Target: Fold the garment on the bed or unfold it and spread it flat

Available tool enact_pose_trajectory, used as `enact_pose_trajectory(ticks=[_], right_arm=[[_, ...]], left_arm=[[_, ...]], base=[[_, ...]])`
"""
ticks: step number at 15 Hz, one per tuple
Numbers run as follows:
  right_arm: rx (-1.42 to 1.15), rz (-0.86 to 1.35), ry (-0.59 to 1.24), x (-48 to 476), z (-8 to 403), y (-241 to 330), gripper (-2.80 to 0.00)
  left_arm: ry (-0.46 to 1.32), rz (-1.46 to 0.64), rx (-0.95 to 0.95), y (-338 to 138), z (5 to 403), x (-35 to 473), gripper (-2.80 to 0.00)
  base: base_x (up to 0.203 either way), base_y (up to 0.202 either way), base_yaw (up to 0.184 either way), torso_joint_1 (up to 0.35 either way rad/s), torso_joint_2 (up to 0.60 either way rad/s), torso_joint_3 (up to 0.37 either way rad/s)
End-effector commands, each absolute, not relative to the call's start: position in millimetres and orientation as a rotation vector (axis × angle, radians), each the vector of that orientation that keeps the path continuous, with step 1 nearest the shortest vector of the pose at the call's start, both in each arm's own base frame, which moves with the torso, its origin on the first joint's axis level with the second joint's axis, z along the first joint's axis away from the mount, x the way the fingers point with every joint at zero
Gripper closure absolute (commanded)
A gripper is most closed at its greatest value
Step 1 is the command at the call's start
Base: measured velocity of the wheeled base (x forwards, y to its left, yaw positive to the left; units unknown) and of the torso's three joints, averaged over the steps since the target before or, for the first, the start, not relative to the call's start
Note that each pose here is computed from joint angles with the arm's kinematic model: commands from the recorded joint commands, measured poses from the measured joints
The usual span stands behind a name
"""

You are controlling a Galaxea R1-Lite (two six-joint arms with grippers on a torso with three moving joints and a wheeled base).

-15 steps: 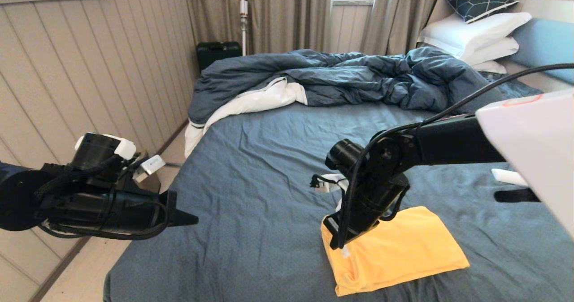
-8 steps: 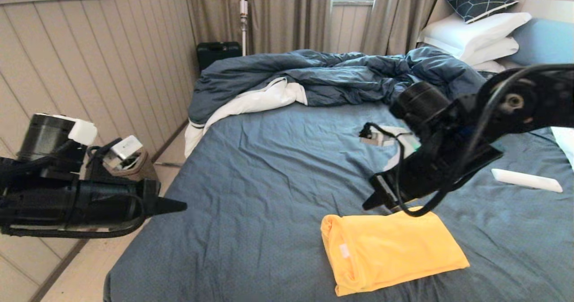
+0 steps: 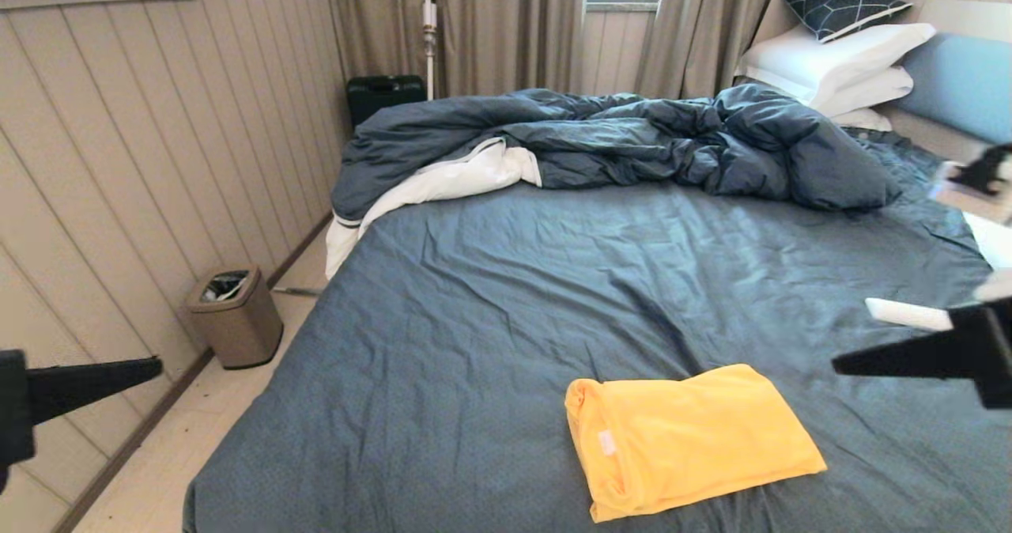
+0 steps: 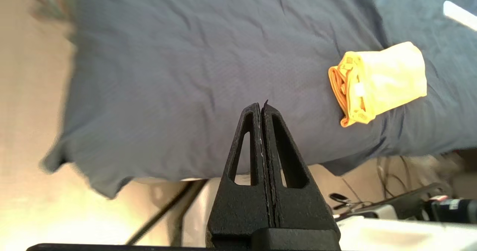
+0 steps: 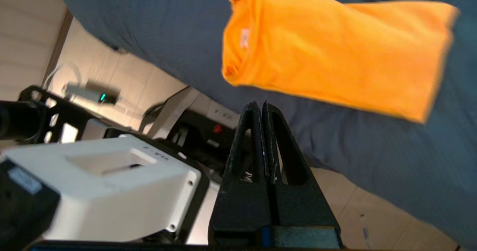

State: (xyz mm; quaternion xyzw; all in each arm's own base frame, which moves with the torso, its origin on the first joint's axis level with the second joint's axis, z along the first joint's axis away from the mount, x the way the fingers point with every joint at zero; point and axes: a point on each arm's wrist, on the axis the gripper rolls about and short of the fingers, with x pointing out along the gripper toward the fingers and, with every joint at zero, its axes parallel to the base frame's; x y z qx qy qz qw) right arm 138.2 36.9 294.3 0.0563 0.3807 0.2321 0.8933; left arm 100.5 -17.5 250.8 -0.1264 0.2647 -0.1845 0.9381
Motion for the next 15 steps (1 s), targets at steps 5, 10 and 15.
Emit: enact_pose_trajectory(ticks=[5,10,15], right_arm=[[0.053,0.293,0.472,-30,233,-1,0.00],[0.023,0.188,0.402,-35,152,-5,0.00],[-0.074,0.075,0.219,-3,99,-3,0.00]], left_arm=[[0.374,-0.272,-0.199,-4,211,-20,0.00],[0.340,-0.145,-0.063,1,159,-37,0.00],[0.264,-0.029,0.029,2,121,-11,0.00]], base=[[0.000,0.000,0.000,0.000,0.00,0.000],[0.000,0.000,0.000,0.000,0.00,0.000],[0.000,0.000,0.000,0.000,0.00,0.000]])
